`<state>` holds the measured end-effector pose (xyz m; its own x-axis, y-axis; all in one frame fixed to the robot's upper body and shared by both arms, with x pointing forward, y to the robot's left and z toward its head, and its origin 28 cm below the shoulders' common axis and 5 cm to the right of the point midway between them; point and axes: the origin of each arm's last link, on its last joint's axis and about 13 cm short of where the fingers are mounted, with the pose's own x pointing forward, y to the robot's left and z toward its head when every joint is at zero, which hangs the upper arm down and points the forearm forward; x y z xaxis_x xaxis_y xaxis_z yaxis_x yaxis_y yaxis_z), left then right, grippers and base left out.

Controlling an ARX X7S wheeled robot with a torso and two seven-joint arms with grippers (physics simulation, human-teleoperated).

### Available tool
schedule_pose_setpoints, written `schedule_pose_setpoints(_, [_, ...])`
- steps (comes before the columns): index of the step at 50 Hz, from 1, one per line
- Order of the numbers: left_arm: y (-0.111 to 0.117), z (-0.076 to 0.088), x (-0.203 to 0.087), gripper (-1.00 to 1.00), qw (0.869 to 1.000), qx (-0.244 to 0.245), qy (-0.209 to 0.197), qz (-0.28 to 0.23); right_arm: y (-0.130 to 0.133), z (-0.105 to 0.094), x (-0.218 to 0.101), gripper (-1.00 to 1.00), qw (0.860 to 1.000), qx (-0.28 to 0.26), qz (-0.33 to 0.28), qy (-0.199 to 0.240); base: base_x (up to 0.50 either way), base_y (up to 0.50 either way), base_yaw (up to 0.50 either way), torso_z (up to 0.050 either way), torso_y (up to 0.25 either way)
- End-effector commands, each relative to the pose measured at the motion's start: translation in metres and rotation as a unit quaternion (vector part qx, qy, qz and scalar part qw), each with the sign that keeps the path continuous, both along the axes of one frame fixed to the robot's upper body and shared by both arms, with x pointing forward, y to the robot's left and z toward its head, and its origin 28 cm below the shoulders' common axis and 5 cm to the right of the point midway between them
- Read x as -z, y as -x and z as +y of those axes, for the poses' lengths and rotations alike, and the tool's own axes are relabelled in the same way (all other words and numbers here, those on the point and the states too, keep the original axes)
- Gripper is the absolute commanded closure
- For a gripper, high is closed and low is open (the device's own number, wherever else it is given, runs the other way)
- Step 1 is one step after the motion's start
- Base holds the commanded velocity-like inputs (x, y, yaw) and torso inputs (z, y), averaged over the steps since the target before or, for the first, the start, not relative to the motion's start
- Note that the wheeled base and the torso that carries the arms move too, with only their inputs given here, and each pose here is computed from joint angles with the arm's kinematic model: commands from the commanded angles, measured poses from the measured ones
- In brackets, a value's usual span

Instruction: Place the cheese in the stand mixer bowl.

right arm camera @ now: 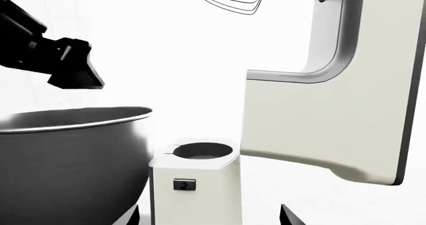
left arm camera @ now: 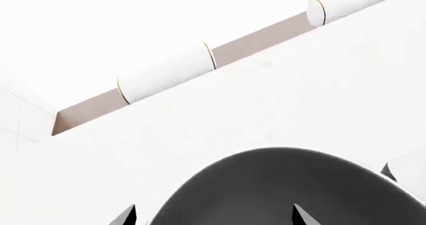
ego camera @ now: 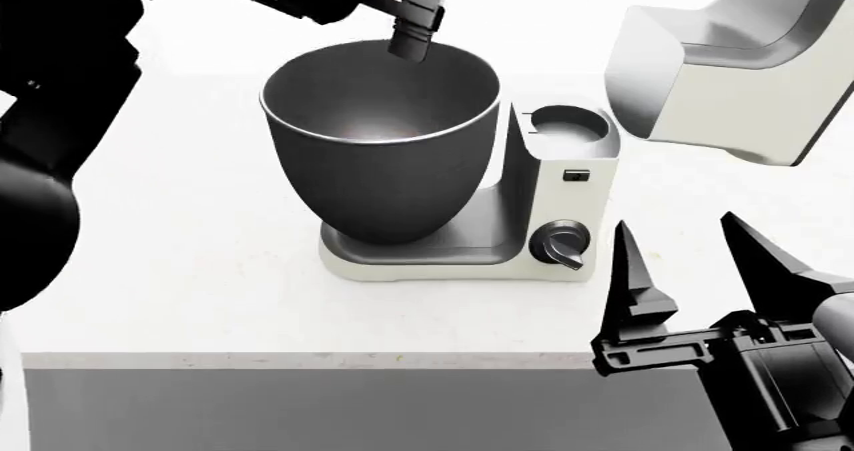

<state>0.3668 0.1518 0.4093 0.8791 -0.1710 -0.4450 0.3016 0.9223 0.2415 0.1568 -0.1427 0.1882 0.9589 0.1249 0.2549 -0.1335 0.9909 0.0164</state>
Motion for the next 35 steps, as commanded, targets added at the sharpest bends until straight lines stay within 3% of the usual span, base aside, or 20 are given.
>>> schedule_pose_setpoints(1, [0.013,0.013,-0.036,-1.0,0.994,-0.044,0.024,-0.102,0.0,0.0,0.0,-1.0,1.0,0.001,0.0,0.001,0.0,0.0,0.0,0.0,0.0])
schedule_pose_setpoints(11, [0.032,0.032,-0.052,-1.0,0.985,-0.07,0.059,-0.147,0.0,0.001,-0.001,-1.0,1.0,0.001,-0.001,0.001,0.0,0.0,0.0,0.0,0.0])
schedule_pose_setpoints(17, [0.066,0.044,-0.06,-1.0,0.979,-0.052,0.077,-0.183,0.001,0.0,-0.004,-1.0,1.0,0.004,-0.004,0.001,0.0,0.0,0.0,0.0,0.0])
schedule_pose_setpoints(19, [0.088,0.046,-0.058,-1.0,0.97,-0.046,0.087,-0.223,0.002,0.001,-0.005,-1.0,1.0,0.006,-0.008,0.0,0.0,0.0,0.0,0.0,0.0])
schedule_pose_setpoints(20, [0.093,0.046,-0.058,-1.0,0.967,-0.046,0.103,-0.227,0.002,0.001,-0.005,-1.0,1.0,0.006,-0.008,0.0,0.0,0.0,0.0,0.0,0.0])
schedule_pose_setpoints(21, [0.099,0.047,-0.057,-1.0,0.969,-0.037,0.093,-0.226,0.002,0.001,-0.006,-1.0,1.0,0.006,-0.009,0.0,0.0,0.0,0.0,0.0,0.0])
schedule_pose_setpoints(24, [0.123,0.05,-0.053,-1.0,0.958,-0.038,0.114,-0.261,0.004,0.001,-0.008,-1.0,1.0,0.007,-0.014,0.002,0.0,0.0,0.0,0.0,0.0])
schedule_pose_setpoints(35, [0.156,0.057,-0.031,-1.0,0.949,-0.029,0.128,-0.288,0.006,0.001,-0.012,-1.0,1.0,0.008,-0.023,0.008,0.0,0.0,0.0,0.0,0.0])
